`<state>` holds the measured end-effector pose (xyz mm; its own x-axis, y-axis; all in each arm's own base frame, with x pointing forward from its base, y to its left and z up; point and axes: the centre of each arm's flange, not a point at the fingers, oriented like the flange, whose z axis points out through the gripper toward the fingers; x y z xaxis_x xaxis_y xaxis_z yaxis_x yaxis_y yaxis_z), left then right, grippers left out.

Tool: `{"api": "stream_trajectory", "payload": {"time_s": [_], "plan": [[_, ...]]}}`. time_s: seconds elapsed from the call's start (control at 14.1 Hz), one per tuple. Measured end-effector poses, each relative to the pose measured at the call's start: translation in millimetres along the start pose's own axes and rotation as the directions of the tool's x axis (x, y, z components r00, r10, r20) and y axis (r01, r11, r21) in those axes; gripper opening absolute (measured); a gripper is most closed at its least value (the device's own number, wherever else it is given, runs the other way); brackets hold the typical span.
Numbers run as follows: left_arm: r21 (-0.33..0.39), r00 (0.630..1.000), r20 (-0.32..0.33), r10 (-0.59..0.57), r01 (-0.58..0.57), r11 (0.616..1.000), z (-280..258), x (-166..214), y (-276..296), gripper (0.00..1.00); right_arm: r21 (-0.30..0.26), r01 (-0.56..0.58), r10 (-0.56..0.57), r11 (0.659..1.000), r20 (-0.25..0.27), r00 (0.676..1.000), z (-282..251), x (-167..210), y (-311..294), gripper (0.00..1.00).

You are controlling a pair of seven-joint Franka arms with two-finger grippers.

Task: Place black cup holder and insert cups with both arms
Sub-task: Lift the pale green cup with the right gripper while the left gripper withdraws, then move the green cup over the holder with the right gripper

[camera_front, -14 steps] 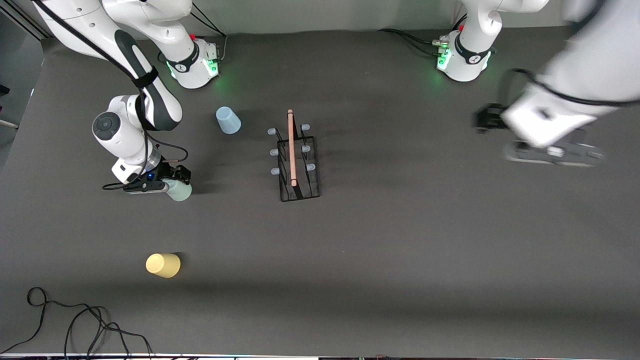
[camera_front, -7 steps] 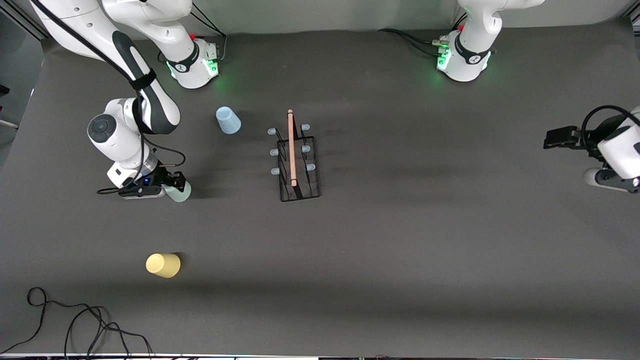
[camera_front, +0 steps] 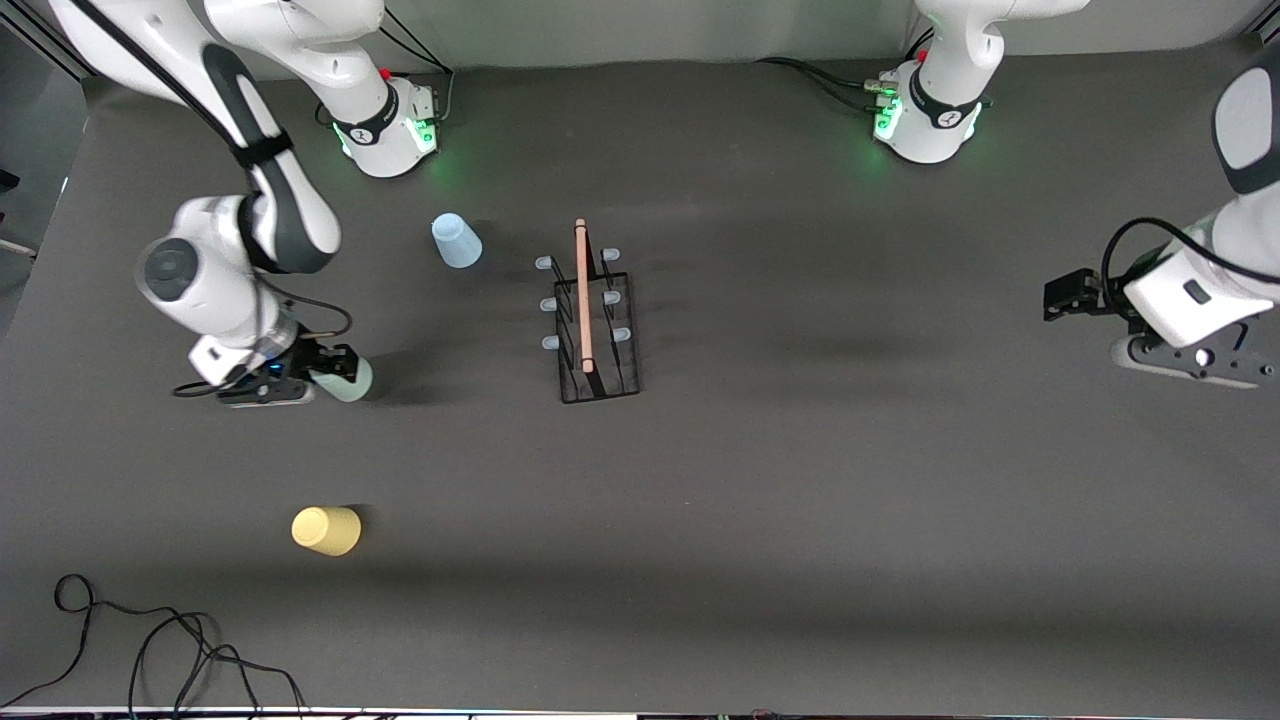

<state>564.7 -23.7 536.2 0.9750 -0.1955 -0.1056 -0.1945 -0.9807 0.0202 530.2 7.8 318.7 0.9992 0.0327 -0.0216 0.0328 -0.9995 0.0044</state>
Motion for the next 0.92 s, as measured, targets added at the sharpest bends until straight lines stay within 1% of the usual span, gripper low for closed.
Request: {"api": "stream_trajectory", "payload": {"time_s": [0.14,0.28,0.43,0.57,0.64,0.71,0.78,0.85,0.92], "plan": [[0.007,0.999,-0.039,0.001,-0.001,1.0,-17.8,-2.6,1.3,1.0,0.005,0.001,-0.001,1.0,0.049,0.999,-88.7,12.0,0.0,0.66],[0.01,0.998,-0.059,0.005,-0.005,1.0,-32.4,-0.1,3.0,1.0,0.008,0.0,0.0,1.0,0.081,0.997,-161.7,11.1,-0.3,0.66],[0.01,0.998,-0.06,0.005,-0.005,1.0,-37.5,4.4,2.1,1.0,0.006,-0.049,0.048,0.999,0.074,0.996,-204.4,4.1,-5.1,0.66],[0.005,0.999,-0.037,0.003,-0.002,1.0,-33.0,7.0,0.1,1.0,-0.004,-0.15,0.149,0.989,0.074,0.986,-222.6,-7.0,-33.1,0.66],[0.004,0.999,-0.033,0.002,-0.002,1.0,-30.9,8.0,-0.3,1.0,-0.012,-0.22,0.221,0.975,0.074,0.973,-227.6,-12.3,-54.7,0.66],[0.004,1.0,-0.03,0.003,-0.003,1.0,-29.3,9.0,-0.1,1.0,-0.02,-0.296,0.296,0.955,0.068,0.953,-231.5,-17.5,-80.0,0.66],[0.004,1.0,-0.028,0.003,-0.003,1.0,-28.2,9.5,0.1,1.0,-0.022,-0.373,0.374,0.928,0.065,0.925,-233.5,-23.3,-108.4,0.66],[0.004,1.0,-0.027,0.003,-0.003,1.0,-27.7,9.8,0.0,1.0,-0.019,-0.45,0.45,0.893,0.071,0.89,-233.7,-29.9,-137.1,0.66],[0.003,1.0,-0.026,0.003,-0.003,1.0,-27.5,9.8,-0.3,1.0,-0.016,-0.524,0.523,0.852,0.084,0.848,-232.8,-37.4,-163.6,0.66]]}}
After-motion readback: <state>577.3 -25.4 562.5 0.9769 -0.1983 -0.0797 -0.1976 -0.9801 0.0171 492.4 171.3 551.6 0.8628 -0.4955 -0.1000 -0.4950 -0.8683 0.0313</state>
